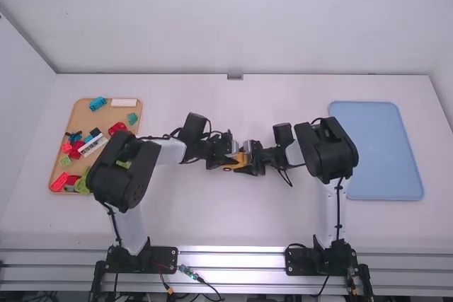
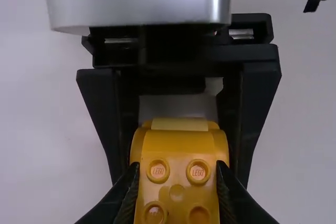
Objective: Assemble lego blocks to make yellow taxi
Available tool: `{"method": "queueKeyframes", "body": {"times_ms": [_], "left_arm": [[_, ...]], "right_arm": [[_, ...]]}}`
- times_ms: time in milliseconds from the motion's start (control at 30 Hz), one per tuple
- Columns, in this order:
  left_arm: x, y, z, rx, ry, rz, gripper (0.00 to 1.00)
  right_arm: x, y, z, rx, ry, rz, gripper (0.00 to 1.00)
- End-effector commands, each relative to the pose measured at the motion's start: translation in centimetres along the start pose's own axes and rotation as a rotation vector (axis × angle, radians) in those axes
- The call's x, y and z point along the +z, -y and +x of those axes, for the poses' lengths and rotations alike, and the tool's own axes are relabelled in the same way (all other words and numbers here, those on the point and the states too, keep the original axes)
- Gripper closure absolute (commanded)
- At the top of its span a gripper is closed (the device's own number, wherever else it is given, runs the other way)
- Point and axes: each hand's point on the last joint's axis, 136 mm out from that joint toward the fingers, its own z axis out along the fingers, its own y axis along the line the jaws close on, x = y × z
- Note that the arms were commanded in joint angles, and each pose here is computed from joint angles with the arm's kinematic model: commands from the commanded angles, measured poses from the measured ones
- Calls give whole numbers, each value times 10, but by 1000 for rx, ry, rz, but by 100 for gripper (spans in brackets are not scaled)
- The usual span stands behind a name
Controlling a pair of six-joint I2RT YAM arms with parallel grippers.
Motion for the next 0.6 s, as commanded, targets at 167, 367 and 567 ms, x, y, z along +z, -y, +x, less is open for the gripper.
{"method": "queueKeyframes", "body": {"times_ms": [167,367,567], "left_arm": [[15,31,42,-63,-114,16,98],[14,27,41,-69,-114,9,98],[15,26,38,-69,-113,17,95]], "right_arm": [[4,0,4,-7,-5,-5,61],[4,-1,4,-6,-4,-6,61],[5,-1,4,-3,-5,-9,61]]}}
